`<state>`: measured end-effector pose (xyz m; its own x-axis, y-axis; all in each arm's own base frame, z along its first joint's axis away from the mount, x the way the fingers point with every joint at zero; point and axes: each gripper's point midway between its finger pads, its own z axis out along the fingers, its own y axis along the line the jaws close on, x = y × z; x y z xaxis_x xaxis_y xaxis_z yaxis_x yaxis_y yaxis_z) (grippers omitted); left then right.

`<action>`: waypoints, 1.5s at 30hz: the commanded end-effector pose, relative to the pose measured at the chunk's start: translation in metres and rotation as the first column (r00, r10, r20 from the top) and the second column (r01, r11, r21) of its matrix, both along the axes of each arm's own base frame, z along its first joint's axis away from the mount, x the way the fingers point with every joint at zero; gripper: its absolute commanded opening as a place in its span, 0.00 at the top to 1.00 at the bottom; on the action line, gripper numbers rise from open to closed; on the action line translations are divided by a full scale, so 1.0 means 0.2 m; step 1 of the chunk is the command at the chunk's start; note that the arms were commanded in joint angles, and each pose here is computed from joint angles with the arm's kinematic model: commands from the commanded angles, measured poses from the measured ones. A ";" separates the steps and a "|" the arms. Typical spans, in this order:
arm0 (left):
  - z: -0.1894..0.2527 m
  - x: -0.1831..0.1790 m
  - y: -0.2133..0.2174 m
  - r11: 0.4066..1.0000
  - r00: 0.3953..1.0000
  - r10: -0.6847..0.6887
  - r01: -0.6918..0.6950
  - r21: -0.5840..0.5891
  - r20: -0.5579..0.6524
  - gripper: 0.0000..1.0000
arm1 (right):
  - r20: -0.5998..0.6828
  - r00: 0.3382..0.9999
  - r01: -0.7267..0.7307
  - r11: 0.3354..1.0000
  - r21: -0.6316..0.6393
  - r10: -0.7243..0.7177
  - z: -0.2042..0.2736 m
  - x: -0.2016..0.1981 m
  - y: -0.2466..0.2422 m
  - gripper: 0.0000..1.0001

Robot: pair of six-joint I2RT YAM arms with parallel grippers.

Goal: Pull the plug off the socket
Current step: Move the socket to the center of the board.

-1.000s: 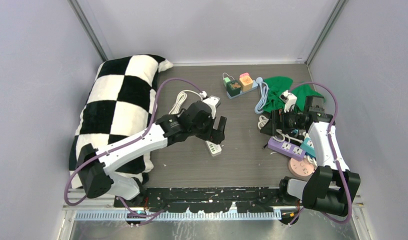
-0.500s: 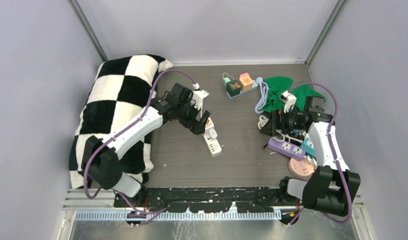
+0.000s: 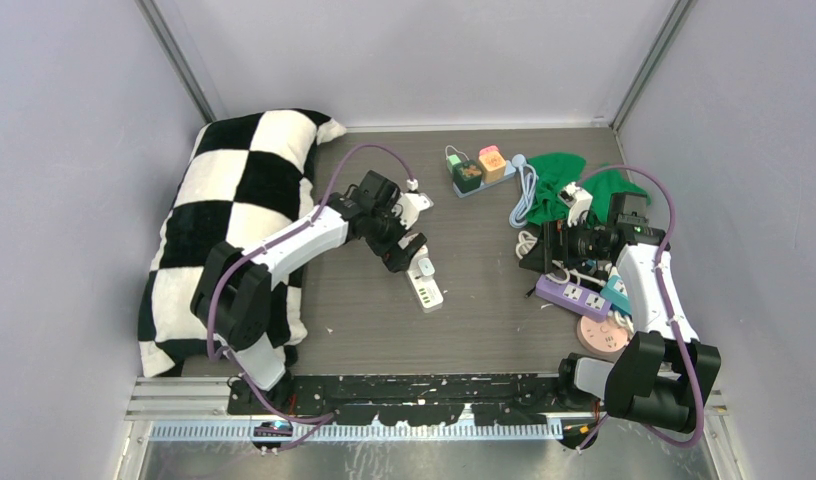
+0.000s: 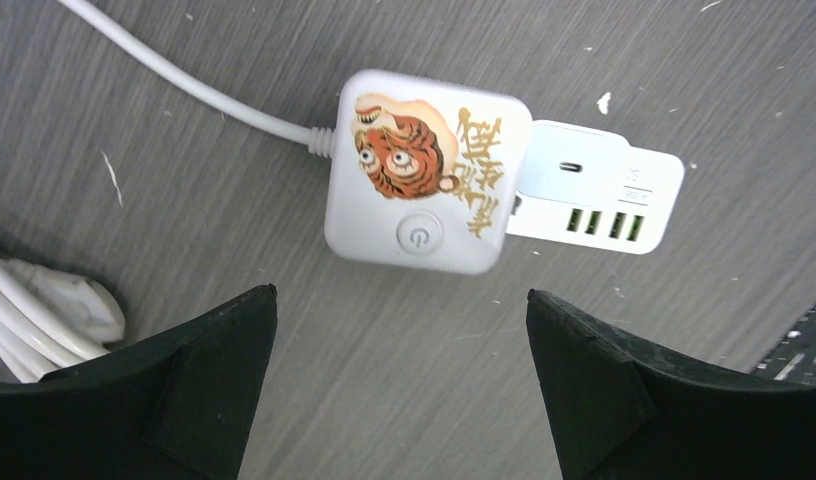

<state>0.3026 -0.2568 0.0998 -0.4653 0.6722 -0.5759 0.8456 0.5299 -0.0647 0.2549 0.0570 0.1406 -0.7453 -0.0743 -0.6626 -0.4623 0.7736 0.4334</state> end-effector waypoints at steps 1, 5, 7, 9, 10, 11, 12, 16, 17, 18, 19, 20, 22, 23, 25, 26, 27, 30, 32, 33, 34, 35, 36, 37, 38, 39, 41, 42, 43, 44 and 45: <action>0.07 0.14 -0.08 0.997 0.989 -0.072 0.077 -0.032 0.130 0.06 | 0.012 1.000 -0.018 1.000 0.002 0.018 -0.01 0.01 0.00 0.00; 0.03 0.14 -0.11 0.994 0.991 -0.103 0.107 -0.034 0.089 0.10 | 0.010 1.000 -0.020 1.000 0.001 0.020 -0.01 0.01 0.00 0.00; 0.02 0.13 -0.13 0.991 0.991 -0.117 0.121 -0.051 0.070 0.12 | 0.005 1.000 -0.019 1.000 0.002 0.019 -0.01 0.00 0.00 0.00; 0.01 0.12 -0.16 0.988 0.990 -0.128 0.132 -0.075 0.057 0.13 | 0.003 1.000 -0.019 1.000 0.003 0.019 -0.01 0.00 0.00 0.00; 0.01 0.12 -0.17 0.987 0.990 -0.128 0.133 -0.087 0.056 0.14 | 0.003 1.000 -0.019 1.000 0.002 0.019 -0.01 0.00 0.00 0.00; 0.01 0.11 -0.17 0.987 0.990 -0.127 0.131 -0.095 0.054 0.14 | 0.002 1.000 -0.020 1.000 0.002 0.020 -0.01 0.00 0.00 0.00; 0.01 0.11 -0.18 0.986 0.991 -0.124 0.129 -0.103 0.056 0.15 | 0.002 1.000 -0.020 1.000 0.002 0.020 -0.02 0.00 0.00 0.00; -0.01 0.11 -0.19 0.987 0.993 -0.104 0.109 -0.122 0.049 0.19 | 0.004 1.000 -0.021 1.000 0.000 0.021 -0.01 0.01 0.00 0.00; -0.01 0.11 -0.19 0.986 0.994 -0.101 0.106 -0.127 0.049 0.21 | 0.003 1.000 -0.020 1.000 0.000 0.020 -0.01 0.01 0.00 0.00; -0.01 0.11 -0.19 0.986 0.994 -0.097 0.103 -0.132 0.052 0.22 | 0.002 1.000 -0.019 1.000 0.001 0.019 -0.02 0.01 0.00 0.00; -0.01 0.11 -0.19 0.986 0.994 -0.093 0.100 -0.136 0.051 0.23 | 0.003 1.000 -0.018 1.000 0.000 0.018 -0.02 0.01 0.00 0.00; -0.02 0.10 -0.19 0.985 0.994 -0.093 0.099 -0.139 0.051 0.24 | 0.002 1.000 -0.019 1.000 0.000 0.019 -0.02 0.01 0.00 0.00; -0.02 0.09 -0.19 0.985 0.995 -0.090 0.096 -0.144 0.044 0.32 | 0.001 1.000 -0.019 1.000 0.001 0.019 -0.02 0.01 0.00 0.00; -0.03 0.09 -0.19 0.985 0.995 -0.088 0.092 -0.143 0.036 0.36 | 0.002 1.000 -0.020 1.000 0.000 0.020 -0.02 0.01 0.00 0.00; -0.04 0.08 -0.18 0.987 0.997 -0.075 0.077 -0.138 0.019 0.47 | 0.001 1.000 -0.020 1.000 0.002 0.020 -0.02 0.01 0.00 0.00; -0.04 0.08 -0.18 0.988 0.998 -0.066 0.067 -0.137 0.010 0.53 | 0.001 1.000 -0.020 1.000 0.002 0.020 -0.02 0.01 0.00 0.00; -0.04 0.07 -0.18 0.989 0.999 -0.053 0.052 -0.140 -0.001 0.58 | 0.002 1.000 -0.020 1.000 0.001 0.020 -0.02 0.01 0.00 0.00; -0.04 0.06 -0.18 0.988 0.999 -0.002 -0.004 -0.154 -0.033 0.74 | 0.000 1.000 -0.022 1.000 0.002 0.022 -0.02 0.00 0.00 0.00; -0.03 0.05 -0.18 0.985 0.997 0.042 -0.053 -0.167 -0.067 0.81 | 0.000 1.000 -0.022 1.000 0.004 0.022 -0.02 0.00 0.00 0.00; -0.03 0.04 -0.18 0.982 0.994 0.066 -0.080 -0.171 -0.084 0.83 | 0.002 1.000 -0.023 1.000 0.004 0.023 -0.02 0.00 0.00 0.00; -0.03 0.03 -0.18 0.979 0.991 0.090 -0.107 -0.172 -0.103 0.85 | 0.002 1.000 -0.024 1.000 0.007 0.024 -0.01 0.00 0.01 0.00; -0.04 0.01 -0.19 0.977 0.986 0.112 -0.131 -0.167 -0.120 0.86 | 0.002 1.000 -0.025 1.000 0.009 0.025 -0.01 0.00 0.01 0.00; -0.04 0.01 -0.18 0.975 0.982 0.136 -0.156 -0.158 -0.128 0.87 | 0.001 1.000 -0.028 1.000 0.011 0.028 -0.02 0.00 0.01 0.00; -0.05 -0.01 -0.19 0.972 0.977 0.165 -0.184 -0.145 -0.135 0.88 | 0.001 1.000 -0.029 1.000 0.012 0.029 -0.02 0.00 0.01 0.00; -0.06 -0.02 -0.20 0.971 0.974 0.180 -0.198 -0.135 -0.135 0.91 | 0.000 1.000 -0.031 0.999 0.012 0.031 -0.02 0.00 0.01 0.00; -0.07 -0.05 -0.21 0.971 0.973 0.195 -0.210 -0.116 -0.126 0.94 | 0.001 0.999 -0.034 0.999 0.013 0.034 -0.02 0.00 0.02 0.00; -0.08 -0.10 -0.25 0.967 0.966 0.221 -0.235 -0.099 -0.131 0.97 | -0.001 0.999 -0.045 0.999 0.018 0.045 -0.02 -0.01 0.03 0.00; -0.09 -0.12 -0.26 0.962 0.960 0.248 -0.260 -0.086 -0.132 0.99 | 0.001 0.999 -0.051 0.999 0.019 0.051 -0.02 -0.01 0.04 0.00; -0.10 -0.14 -0.27 0.956 0.952 0.273 -0.285 -0.076 -0.138 1.00 | 0.003 0.998 -0.058 0.998 0.021 0.057 -0.02 -0.01 0.05 0.00; -0.12 -0.16 -0.28 0.948 0.943 0.300 -0.311 -0.061 -0.145 1.00 | 0.005 0.998 -0.066 0.998 0.022 0.066 -0.03 -0.01 0.06 0.00; -0.13 -0.17 -0.29 0.939 0.932 0.329 -0.340 -0.049 -0.151 1.00 | 0.008 0.997 -0.077 0.997 0.021 0.077 -0.03 -0.01 0.08 0.00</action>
